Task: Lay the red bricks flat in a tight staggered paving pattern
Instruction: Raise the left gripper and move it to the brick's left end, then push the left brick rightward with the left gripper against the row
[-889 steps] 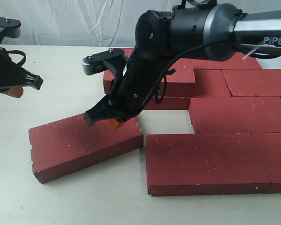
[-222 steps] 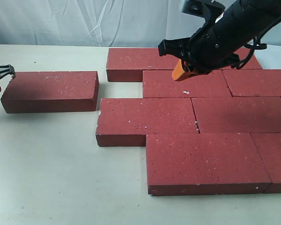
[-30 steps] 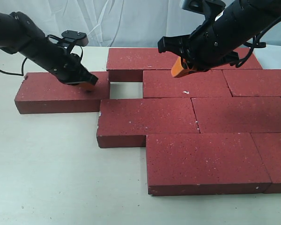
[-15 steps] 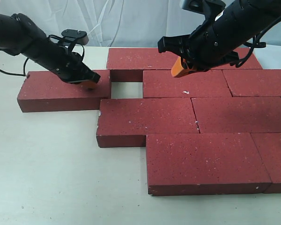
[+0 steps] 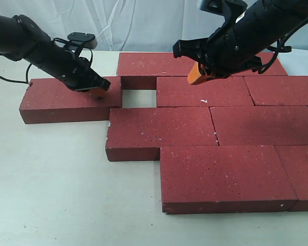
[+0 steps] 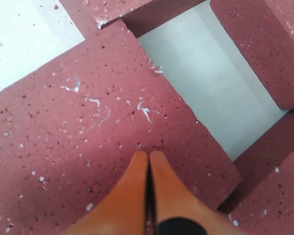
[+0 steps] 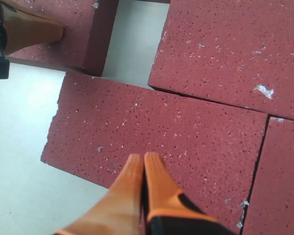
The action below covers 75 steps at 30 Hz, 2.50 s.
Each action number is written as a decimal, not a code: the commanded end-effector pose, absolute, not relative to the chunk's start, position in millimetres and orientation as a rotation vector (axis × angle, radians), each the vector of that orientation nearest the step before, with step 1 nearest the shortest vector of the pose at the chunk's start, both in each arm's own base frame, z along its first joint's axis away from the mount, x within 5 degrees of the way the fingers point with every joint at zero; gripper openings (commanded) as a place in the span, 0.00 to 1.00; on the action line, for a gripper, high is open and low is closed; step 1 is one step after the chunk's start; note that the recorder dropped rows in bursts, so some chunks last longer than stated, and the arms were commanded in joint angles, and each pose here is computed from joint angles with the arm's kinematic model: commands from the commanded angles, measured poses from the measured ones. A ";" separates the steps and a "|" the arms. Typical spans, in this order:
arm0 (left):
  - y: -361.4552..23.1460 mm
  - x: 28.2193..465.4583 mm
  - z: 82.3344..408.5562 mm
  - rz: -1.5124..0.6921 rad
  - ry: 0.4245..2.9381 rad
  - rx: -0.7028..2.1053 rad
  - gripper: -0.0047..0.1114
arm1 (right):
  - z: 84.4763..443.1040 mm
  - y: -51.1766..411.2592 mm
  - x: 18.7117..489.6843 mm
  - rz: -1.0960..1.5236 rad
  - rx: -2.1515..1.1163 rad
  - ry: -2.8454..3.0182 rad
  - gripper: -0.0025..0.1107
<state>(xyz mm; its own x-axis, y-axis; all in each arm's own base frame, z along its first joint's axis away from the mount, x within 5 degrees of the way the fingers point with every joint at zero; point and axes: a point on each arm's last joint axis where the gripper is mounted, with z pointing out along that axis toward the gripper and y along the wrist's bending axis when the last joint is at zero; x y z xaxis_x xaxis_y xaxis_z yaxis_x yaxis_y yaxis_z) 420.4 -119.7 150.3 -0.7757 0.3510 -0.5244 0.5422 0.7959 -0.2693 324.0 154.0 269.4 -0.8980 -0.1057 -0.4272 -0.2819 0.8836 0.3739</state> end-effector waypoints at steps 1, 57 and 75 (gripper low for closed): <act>-122.8 420.1 159.3 -0.611 2.518 0.686 0.04 | 273.4 151.4 323.9 0.607 -0.282 2.630 0.01; 56.1 416.2 117.2 -0.502 2.704 -0.299 0.04 | 272.7 151.5 324.2 0.607 -0.281 2.632 0.01; 10.9 419.7 106.2 -0.570 2.739 -0.092 0.04 | 272.7 151.5 324.2 0.607 -0.281 2.632 0.01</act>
